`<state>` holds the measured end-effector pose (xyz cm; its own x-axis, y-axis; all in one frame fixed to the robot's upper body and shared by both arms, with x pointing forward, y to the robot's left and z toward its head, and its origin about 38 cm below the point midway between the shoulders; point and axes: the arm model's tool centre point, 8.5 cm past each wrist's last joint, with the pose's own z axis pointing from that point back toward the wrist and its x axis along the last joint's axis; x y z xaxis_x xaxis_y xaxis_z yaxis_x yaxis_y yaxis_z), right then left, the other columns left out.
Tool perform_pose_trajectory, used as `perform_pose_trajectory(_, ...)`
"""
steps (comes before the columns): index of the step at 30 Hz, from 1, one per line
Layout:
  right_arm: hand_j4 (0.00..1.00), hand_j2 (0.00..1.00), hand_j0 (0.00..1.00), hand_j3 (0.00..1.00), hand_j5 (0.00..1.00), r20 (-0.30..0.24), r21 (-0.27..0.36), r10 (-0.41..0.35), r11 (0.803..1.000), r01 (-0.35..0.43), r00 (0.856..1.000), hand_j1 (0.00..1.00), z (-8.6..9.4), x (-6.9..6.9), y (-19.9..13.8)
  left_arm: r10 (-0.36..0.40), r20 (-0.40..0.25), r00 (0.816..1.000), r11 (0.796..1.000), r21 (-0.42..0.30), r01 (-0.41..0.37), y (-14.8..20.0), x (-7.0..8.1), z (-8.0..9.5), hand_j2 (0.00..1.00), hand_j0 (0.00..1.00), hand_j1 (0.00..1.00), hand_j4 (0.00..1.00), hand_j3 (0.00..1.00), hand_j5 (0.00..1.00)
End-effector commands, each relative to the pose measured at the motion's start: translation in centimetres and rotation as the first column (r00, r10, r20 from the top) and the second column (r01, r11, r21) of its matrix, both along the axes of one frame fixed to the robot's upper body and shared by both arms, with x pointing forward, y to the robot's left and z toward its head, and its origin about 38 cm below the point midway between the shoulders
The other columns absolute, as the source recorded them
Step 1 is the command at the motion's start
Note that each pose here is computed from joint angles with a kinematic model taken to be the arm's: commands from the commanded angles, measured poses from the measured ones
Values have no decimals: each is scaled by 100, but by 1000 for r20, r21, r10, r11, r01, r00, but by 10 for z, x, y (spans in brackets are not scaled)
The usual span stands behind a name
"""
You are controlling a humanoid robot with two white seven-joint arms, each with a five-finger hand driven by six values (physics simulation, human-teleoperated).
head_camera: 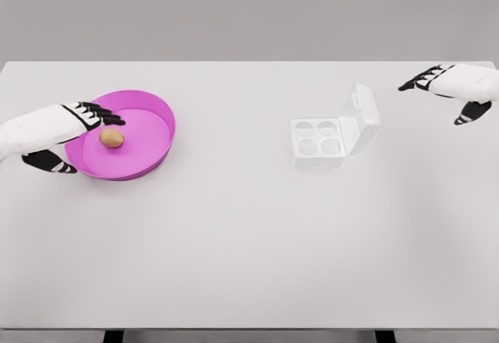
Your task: Pack egg into the box and close the box lid
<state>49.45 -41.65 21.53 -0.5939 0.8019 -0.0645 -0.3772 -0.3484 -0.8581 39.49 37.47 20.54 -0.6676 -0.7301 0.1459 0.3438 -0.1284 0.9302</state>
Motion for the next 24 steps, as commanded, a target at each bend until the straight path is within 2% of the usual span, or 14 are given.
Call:
perform_pose_trajectory(1, 100, 100, 100, 100, 100, 2, -2, -3, 1000, 3, 1000, 100, 1, 0, -1, -13, -48, 999, 1000, 15, 14, -5, -1, -8, 100, 100, 100, 100, 100, 100)
perform_pose_trajectory(5, 100, 100, 100, 100, 100, 3, -3, 2, 1000, -2, 1000, 100, 2, 0, 1, -14, -24, 1000, 1000, -16, 14, -13, 9, -3, 100, 100, 100, 100, 100, 100)
perform_pose_trajectory(14, 100, 100, 100, 100, 100, 6, -10, 10, 1000, -10, 1000, 100, 2, 1, 2, 3, -3, 1000, 1000, -18, -3, -8, 18, 7, 98, 98, 98, 98, 98, 98)
perform_pose_trajectory(16, 100, 100, 100, 100, 100, 6, -8, 16, 1000, -16, 1000, 100, 2, 1, 5, 1, -3, 1000, 999, -33, -1, -15, 27, 6, 96, 96, 96, 96, 96, 96)
perform_pose_trajectory(18, 100, 100, 100, 100, 100, 5, -11, 14, 1000, -14, 1000, 100, 2, 0, 3, -9, -32, 999, 1000, -11, 9, -21, 43, 1, 95, 95, 95, 95, 95, 95)
perform_pose_trajectory(20, 100, 100, 100, 100, 100, 3, -11, 14, 1000, -14, 1000, 100, 1, 0, 3, -9, -36, 999, 1000, -12, 8, -22, 44, 1, 94, 94, 94, 94, 94, 94)
perform_pose_trajectory(24, 100, 100, 100, 100, 100, 6, -34, -43, 998, 43, 999, 100, 8, -14, -30, -18, -39, 999, 1000, -22, 17, -28, 45, -3, 89, 89, 89, 89, 89, 89)
